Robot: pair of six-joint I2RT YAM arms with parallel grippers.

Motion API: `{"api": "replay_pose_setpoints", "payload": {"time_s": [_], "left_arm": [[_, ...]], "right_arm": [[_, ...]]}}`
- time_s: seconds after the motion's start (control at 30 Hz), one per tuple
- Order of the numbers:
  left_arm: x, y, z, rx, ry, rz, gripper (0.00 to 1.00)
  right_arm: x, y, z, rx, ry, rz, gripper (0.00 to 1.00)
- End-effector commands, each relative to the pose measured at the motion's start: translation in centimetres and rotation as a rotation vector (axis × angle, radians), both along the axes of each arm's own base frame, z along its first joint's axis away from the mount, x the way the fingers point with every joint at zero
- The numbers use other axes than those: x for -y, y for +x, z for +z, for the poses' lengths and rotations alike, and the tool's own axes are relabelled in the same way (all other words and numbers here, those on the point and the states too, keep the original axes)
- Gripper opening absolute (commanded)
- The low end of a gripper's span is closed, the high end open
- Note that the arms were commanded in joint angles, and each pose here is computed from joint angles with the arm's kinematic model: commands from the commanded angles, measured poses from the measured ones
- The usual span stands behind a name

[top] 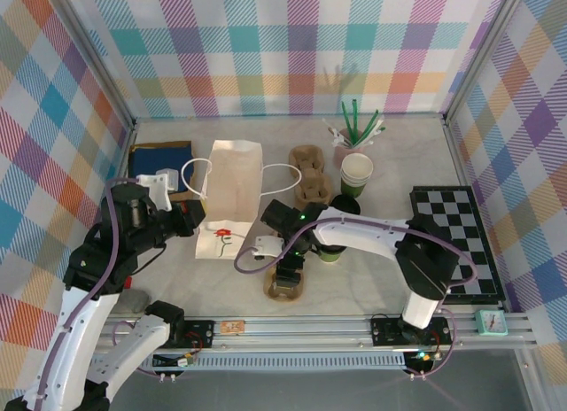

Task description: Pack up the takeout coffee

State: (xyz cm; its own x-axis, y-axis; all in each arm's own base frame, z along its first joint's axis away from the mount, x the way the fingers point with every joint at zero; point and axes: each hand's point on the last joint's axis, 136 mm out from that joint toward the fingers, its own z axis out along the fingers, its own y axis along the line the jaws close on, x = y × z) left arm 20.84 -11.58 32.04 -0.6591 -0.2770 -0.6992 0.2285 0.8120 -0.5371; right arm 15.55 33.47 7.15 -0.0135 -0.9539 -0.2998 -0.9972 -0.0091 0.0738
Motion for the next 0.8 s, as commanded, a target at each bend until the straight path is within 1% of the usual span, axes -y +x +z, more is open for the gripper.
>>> {"api": "replay_pose_setpoints", "payload": {"time_s": [0.0,0.17,0.3,0.43,0.77], "left_arm": [[0.3,0.3,1.0,0.035,-0.046,-0.01,0.0],[0.2,0.2,1.0,0.036,-0.049,-0.005,0.0],[0.2,0.2,0.8,0.031,-0.054,-0.004,0.0],[0.3,0.3,0.5,0.027,-0.062,-0.007,0.0],[0.6,0.4,-0.3,0.005,-0.089,-0.011,0.0]], "right_arm": [[-0.7,0.5,-0.3,0.002,-0.012,0.025,0.86],[-0.8,1.1,-1.5,0.015,-0.037,0.024,0.83],[-1.0,1.4,-2.0,0.015,-0.057,0.022,0.76],[-1.0,1.4,-2.5,0.011,-0.065,0.017,0.73],[-0.7,0.6,-3.0,-0.008,-0.096,0.02,0.55]]}}
